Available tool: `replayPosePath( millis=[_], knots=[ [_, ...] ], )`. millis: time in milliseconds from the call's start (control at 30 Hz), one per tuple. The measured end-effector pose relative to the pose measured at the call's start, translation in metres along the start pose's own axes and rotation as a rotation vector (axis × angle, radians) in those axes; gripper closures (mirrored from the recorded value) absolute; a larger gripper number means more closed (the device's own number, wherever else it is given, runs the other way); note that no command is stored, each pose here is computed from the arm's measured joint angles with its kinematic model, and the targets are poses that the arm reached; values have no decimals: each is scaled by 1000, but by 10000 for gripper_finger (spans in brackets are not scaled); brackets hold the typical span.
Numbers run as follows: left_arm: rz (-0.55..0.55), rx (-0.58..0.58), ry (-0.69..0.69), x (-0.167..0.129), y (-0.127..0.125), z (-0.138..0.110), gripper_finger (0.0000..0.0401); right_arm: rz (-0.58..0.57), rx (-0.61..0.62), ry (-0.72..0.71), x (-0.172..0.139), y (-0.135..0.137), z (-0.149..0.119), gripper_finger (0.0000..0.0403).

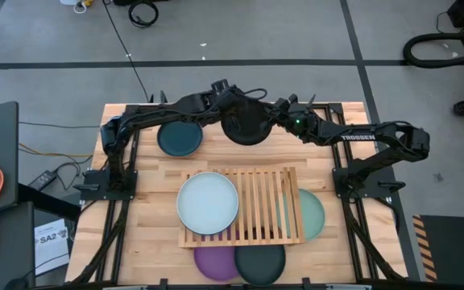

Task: Place and stack plates onto a shelf
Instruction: Put the black plate on the shelf

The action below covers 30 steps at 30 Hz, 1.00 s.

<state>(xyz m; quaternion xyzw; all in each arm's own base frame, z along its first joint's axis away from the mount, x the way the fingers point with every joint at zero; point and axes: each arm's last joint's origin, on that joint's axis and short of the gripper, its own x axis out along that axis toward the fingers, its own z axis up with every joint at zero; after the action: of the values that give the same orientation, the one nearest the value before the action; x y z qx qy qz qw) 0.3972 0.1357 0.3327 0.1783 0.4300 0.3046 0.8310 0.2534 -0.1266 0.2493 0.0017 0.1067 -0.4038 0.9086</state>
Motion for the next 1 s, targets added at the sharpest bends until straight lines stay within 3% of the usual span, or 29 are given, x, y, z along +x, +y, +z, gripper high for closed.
replayPosePath(
  millis=[367, 500, 667, 833, 1000],
  knots=[
    [-95, -58, -72, -78, 45, -13, 273, -116, 17, 13, 10, -31, -1, 382],
    [-241, -124, -131, -106, 66, -30, 273, -88, 25, 7, 11, -39, 1, 382],
    [-407, -179, -196, -125, 81, -69, 273, -52, 53, -39, 2, -48, 12, 382],
    [-372, -232, -234, -134, 78, -116, 273, -32, 78, -102, -16, -59, 28, 382],
    [-320, -276, -327, -135, 63, -159, 273, 60, 195, -158, -38, -68, 43, 382]
  ],
)
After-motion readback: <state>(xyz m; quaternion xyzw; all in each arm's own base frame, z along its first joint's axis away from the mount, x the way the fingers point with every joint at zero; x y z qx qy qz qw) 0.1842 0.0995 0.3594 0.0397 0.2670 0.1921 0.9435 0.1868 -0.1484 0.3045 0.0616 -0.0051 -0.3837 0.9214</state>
